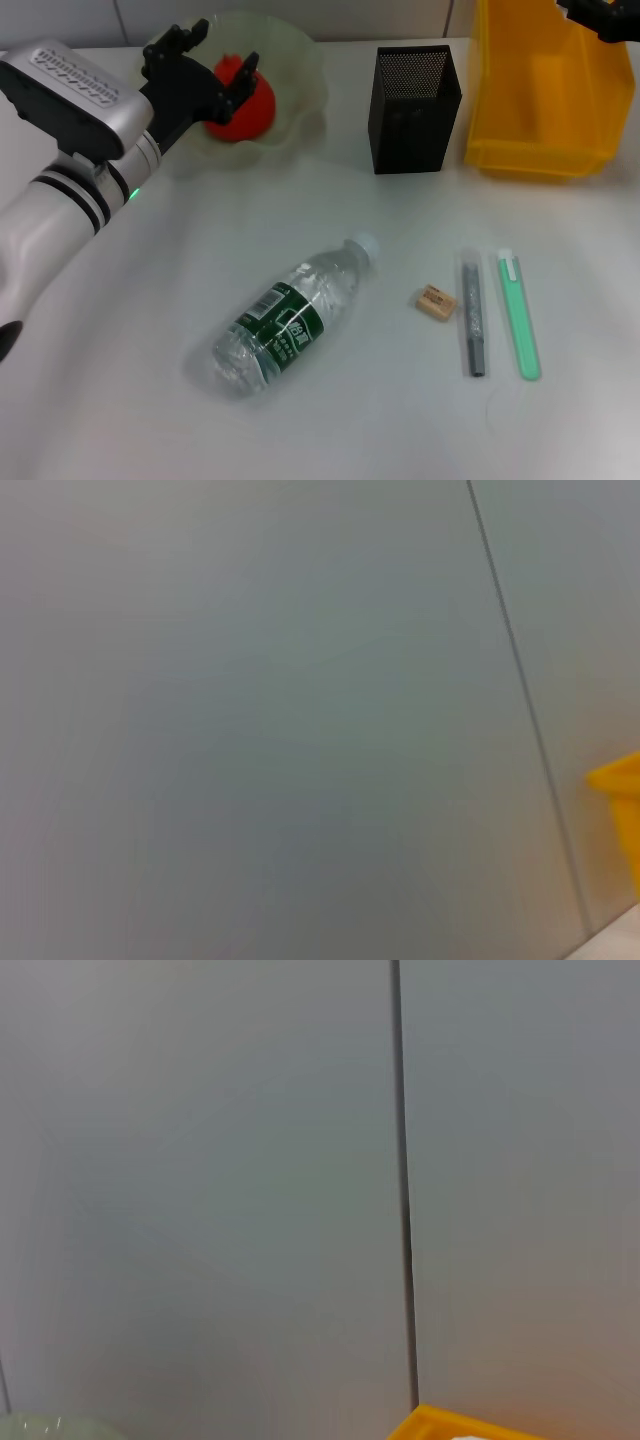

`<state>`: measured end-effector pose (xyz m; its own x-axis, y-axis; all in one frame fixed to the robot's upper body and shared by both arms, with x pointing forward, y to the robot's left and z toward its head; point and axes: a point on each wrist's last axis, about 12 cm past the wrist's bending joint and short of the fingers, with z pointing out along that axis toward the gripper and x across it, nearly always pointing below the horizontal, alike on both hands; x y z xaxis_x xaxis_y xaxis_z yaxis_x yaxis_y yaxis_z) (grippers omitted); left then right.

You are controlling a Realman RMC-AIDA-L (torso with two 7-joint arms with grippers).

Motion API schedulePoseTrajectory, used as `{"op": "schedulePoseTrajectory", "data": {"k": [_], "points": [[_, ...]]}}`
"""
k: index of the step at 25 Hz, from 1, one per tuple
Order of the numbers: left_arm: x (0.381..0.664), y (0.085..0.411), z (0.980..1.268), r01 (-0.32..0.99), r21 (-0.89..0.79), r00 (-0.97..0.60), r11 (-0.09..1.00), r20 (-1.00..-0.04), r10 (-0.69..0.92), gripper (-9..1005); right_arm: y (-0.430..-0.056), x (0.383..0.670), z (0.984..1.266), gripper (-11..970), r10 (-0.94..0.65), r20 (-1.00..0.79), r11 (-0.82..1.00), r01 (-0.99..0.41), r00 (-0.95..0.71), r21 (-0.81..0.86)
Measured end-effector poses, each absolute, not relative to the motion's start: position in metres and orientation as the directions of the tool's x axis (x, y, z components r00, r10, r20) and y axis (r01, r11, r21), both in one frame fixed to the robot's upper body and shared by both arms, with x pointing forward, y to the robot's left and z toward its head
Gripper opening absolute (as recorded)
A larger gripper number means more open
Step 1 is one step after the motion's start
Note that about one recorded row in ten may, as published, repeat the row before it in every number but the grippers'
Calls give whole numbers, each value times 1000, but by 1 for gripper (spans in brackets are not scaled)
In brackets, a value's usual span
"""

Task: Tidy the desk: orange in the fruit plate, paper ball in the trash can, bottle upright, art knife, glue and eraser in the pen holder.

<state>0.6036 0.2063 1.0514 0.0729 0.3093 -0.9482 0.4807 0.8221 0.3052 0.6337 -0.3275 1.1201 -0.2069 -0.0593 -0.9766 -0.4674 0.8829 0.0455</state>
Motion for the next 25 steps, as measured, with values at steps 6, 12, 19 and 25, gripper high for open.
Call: {"op": "schedulePoseTrajectory", "data": {"k": [6,12,19,25], "points": [[603,215,1066,633,97,22,768,-994,108,670,-327,633,1119,640,-56,-976,884,-466,-213,50],[599,233,1092,800,-112,-136,589,-991,-3,669,-328,631,1116,651,-19,-977,890,-448,-211,79],[590,219,1109,883,-294,-356,367,-928,112,668,-332,577,1113,650,150,-980,878,-473,130,72],[591,192,1107,880,-358,-441,311,-859,260,667,-334,549,1101,650,238,-950,872,-476,203,117]]}}
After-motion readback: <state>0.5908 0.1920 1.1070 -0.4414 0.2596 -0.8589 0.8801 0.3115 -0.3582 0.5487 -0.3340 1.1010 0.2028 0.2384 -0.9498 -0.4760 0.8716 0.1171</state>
